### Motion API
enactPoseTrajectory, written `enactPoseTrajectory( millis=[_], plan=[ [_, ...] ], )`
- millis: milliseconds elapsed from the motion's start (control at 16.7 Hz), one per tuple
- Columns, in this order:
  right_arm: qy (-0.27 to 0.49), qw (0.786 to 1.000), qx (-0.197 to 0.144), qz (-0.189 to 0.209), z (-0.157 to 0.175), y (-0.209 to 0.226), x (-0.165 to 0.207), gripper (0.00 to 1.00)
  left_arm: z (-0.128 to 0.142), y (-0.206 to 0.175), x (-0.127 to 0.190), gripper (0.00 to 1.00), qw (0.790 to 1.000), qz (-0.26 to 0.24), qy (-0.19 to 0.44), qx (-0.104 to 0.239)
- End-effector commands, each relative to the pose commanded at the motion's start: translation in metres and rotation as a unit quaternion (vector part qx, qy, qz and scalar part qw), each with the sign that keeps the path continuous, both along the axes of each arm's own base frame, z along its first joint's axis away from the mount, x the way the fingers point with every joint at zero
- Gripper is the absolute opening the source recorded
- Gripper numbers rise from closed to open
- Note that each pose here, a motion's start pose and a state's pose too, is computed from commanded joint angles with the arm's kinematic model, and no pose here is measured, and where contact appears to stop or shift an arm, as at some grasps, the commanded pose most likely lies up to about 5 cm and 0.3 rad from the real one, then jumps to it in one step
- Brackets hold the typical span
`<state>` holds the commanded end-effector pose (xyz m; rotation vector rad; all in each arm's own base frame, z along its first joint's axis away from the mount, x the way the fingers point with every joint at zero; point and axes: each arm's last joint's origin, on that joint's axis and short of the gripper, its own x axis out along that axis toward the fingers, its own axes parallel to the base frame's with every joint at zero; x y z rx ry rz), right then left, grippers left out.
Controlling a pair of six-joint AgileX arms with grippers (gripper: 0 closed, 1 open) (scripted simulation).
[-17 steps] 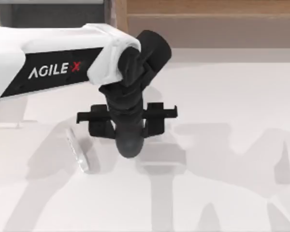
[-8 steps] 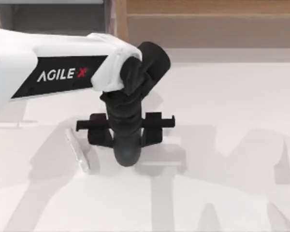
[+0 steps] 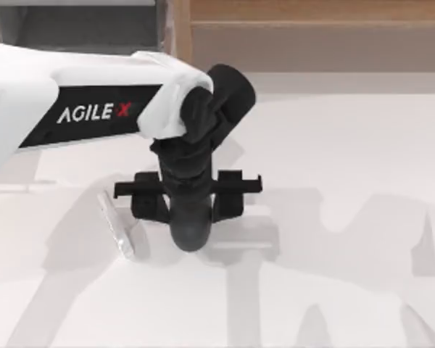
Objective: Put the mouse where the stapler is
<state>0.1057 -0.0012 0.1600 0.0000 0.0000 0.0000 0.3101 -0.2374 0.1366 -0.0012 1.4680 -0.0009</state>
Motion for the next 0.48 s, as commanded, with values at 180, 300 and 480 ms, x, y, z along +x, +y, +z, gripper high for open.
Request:
enactPoseTrajectory(
  millis=[180, 300, 480],
  plan=[
    [0.0, 1.0, 0.0, 0.0, 0.0, 0.0, 0.0, 1.0, 0.0, 0.0, 0.0, 0.53, 1.0, 0.0, 0.0, 0.0],
    [0.0, 1.0, 0.0, 0.0, 0.0, 0.0, 0.0, 1.0, 0.0, 0.0, 0.0, 0.68, 1.0, 0.0, 0.0, 0.0],
    [0.0, 1.0, 0.0, 0.0, 0.0, 0.0, 0.0, 1.0, 0.0, 0.0, 0.0, 0.9, 1.0, 0.0, 0.0, 0.0]
  ],
)
